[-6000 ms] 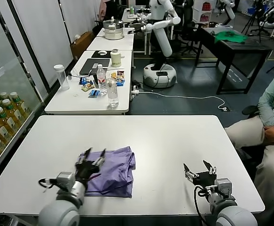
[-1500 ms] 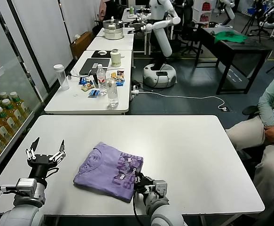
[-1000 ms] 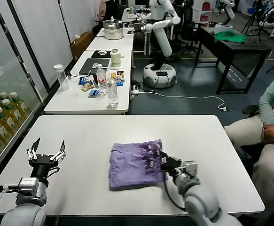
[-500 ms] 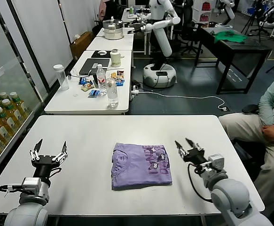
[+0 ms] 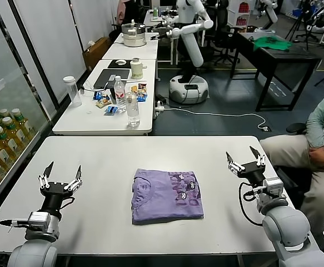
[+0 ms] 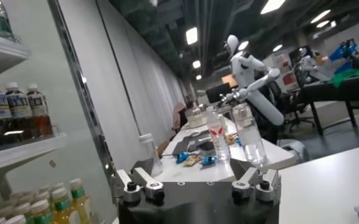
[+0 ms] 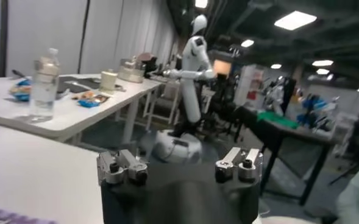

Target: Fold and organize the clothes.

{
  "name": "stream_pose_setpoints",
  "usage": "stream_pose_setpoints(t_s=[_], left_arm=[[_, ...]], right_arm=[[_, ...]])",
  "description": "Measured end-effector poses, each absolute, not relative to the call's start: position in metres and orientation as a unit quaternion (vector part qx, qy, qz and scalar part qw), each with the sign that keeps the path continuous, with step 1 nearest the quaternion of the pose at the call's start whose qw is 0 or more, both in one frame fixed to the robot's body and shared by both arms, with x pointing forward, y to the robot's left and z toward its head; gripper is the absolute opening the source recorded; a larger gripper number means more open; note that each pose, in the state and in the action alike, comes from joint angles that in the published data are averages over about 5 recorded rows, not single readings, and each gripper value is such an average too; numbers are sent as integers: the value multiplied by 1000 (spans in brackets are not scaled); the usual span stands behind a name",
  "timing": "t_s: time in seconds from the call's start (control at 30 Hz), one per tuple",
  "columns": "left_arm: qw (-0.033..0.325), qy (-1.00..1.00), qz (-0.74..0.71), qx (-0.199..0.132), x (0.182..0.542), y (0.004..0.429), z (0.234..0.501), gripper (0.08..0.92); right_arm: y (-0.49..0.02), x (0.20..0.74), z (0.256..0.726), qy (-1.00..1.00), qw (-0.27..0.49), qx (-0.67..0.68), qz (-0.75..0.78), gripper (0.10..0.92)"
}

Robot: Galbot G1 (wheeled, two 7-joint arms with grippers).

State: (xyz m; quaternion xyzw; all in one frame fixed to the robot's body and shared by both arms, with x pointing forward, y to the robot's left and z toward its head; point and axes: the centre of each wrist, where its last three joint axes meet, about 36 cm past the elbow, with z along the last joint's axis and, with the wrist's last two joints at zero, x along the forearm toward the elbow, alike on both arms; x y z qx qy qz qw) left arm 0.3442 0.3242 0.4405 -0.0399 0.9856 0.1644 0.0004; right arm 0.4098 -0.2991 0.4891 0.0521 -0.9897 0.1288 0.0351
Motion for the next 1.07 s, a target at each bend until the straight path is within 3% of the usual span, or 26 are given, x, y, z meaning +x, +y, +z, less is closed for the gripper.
stream_pose_setpoints(t_s=[1.07], left_arm=[[54, 990, 132, 15, 354, 344, 423, 823]], right_arm=[[-312, 438, 455, -981, 2, -8, 192, 823]])
